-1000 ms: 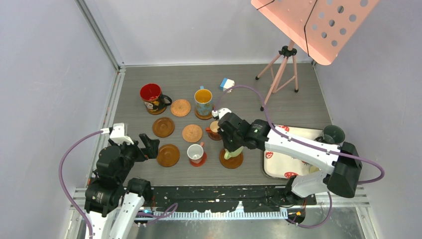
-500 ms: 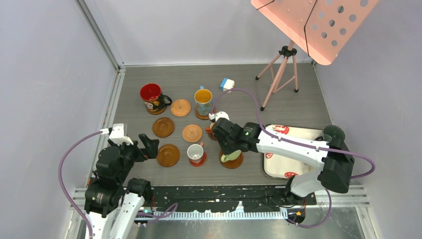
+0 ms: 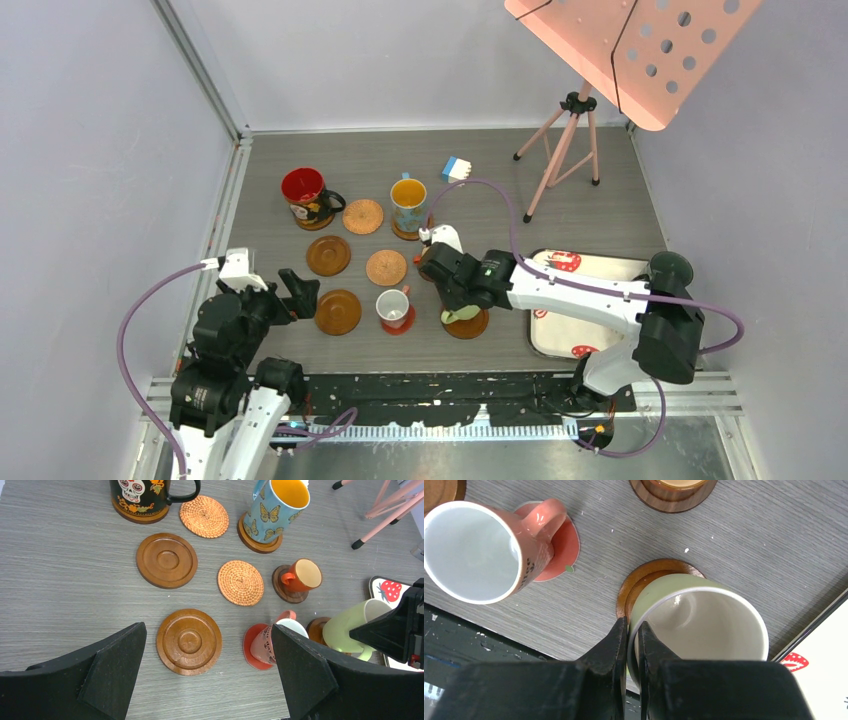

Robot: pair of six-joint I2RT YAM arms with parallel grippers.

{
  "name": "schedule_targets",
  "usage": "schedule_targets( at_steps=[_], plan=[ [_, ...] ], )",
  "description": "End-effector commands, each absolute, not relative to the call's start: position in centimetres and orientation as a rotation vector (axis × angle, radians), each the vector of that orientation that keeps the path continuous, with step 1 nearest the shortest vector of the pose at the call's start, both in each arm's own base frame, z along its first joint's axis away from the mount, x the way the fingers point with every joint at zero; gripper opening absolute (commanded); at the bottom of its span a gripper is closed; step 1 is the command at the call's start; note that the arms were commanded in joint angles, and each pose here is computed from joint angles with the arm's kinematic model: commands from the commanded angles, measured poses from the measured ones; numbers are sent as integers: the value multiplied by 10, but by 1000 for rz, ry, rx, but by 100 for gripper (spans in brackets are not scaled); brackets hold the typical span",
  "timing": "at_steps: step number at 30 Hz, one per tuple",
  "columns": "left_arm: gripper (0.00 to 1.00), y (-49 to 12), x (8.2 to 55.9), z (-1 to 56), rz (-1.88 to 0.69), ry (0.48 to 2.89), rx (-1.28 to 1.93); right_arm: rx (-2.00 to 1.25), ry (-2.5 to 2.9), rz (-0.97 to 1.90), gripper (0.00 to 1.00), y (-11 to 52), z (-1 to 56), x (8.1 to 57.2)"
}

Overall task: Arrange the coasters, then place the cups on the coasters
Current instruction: Place the cup on the coaster.

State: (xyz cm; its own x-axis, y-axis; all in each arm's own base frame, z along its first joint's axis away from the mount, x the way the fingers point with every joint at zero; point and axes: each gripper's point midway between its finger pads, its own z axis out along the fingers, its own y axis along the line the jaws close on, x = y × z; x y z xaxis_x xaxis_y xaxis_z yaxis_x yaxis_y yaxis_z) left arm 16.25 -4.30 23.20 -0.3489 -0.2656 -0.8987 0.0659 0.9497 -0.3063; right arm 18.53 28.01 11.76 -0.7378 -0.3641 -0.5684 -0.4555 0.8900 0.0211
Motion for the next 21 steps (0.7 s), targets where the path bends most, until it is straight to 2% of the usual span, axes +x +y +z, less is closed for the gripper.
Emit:
schedule_targets(
  at_steps=[1, 21],
  plan=[
    [99, -45, 167, 243, -355, 1848, -132, -494, 2429, 216, 13, 284, 127, 195],
    [99, -44, 167, 241, -350, 1857, -135, -428, 2460, 295, 15, 291, 122, 189]
  ],
)
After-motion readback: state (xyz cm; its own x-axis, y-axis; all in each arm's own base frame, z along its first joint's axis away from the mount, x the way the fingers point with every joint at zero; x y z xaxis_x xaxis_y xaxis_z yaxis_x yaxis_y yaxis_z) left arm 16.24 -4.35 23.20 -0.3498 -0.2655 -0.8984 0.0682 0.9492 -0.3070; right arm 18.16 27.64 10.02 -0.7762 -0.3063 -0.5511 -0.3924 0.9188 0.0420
